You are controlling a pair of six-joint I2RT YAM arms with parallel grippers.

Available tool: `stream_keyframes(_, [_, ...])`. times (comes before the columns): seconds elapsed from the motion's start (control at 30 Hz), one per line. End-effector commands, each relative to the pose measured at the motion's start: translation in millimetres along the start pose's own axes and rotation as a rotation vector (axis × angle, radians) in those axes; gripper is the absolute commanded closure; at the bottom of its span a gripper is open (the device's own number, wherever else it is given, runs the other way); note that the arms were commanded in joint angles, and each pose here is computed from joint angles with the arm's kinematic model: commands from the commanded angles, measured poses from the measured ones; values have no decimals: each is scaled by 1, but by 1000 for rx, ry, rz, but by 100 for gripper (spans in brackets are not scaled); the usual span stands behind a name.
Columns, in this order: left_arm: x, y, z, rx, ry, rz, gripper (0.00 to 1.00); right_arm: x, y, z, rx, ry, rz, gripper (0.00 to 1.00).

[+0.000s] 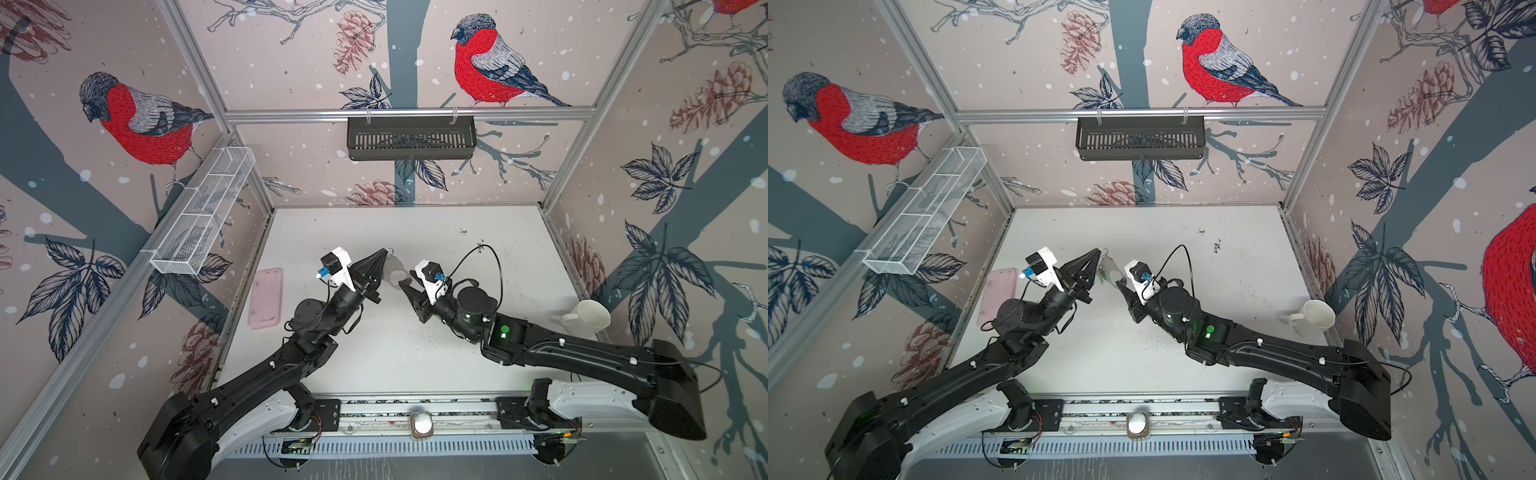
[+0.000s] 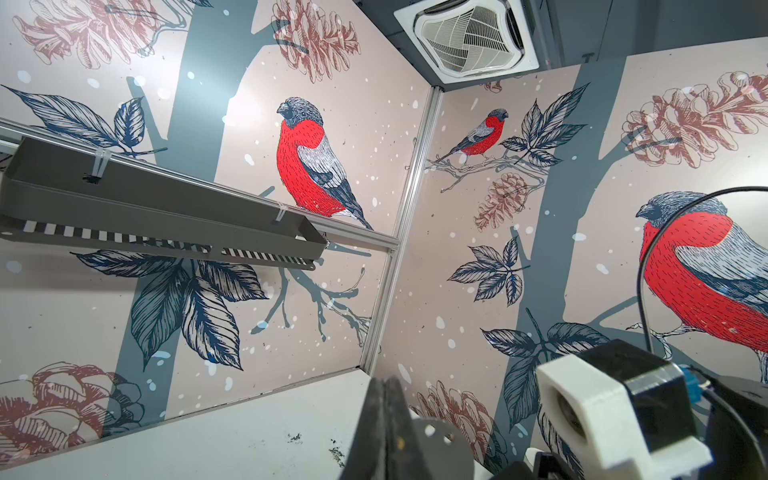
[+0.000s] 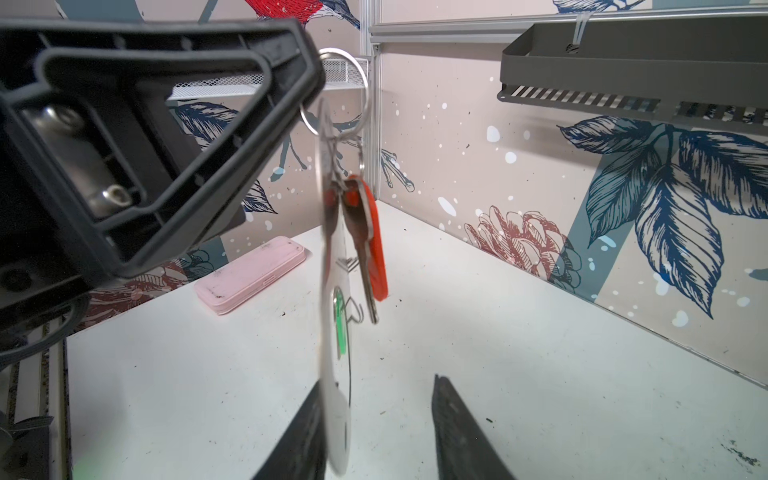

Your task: Put the keys on the keyring

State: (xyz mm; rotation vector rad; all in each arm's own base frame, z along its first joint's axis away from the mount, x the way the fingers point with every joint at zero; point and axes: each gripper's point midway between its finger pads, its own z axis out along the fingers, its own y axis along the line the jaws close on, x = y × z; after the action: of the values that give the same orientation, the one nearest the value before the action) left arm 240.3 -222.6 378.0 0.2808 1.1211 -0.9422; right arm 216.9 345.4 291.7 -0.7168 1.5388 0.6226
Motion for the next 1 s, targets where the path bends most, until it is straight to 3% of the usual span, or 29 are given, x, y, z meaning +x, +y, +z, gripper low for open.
stream_keyframes(0.0, [-16,-3,0,6,-56,17,100,-11,-1,-1,-2,-44,22,61])
stream_keyframes(0.33, [-14,-3,-1,0,-56,19,100,-11,4,-4,-32,-46,14,83])
stream_keyframes(0.6, [-14,-1,-2,-8,-56,18,100,-17,6,-11,-58,-64,2,94])
stream_keyframes(0.7, [-12,-1,-2,-7,-54,16,100,-19,7,-13,-66,-67,0,94])
stream_keyframes(0.97, [-13,-4,-1,11,-58,7,100,-15,8,-11,-69,-59,-11,83])
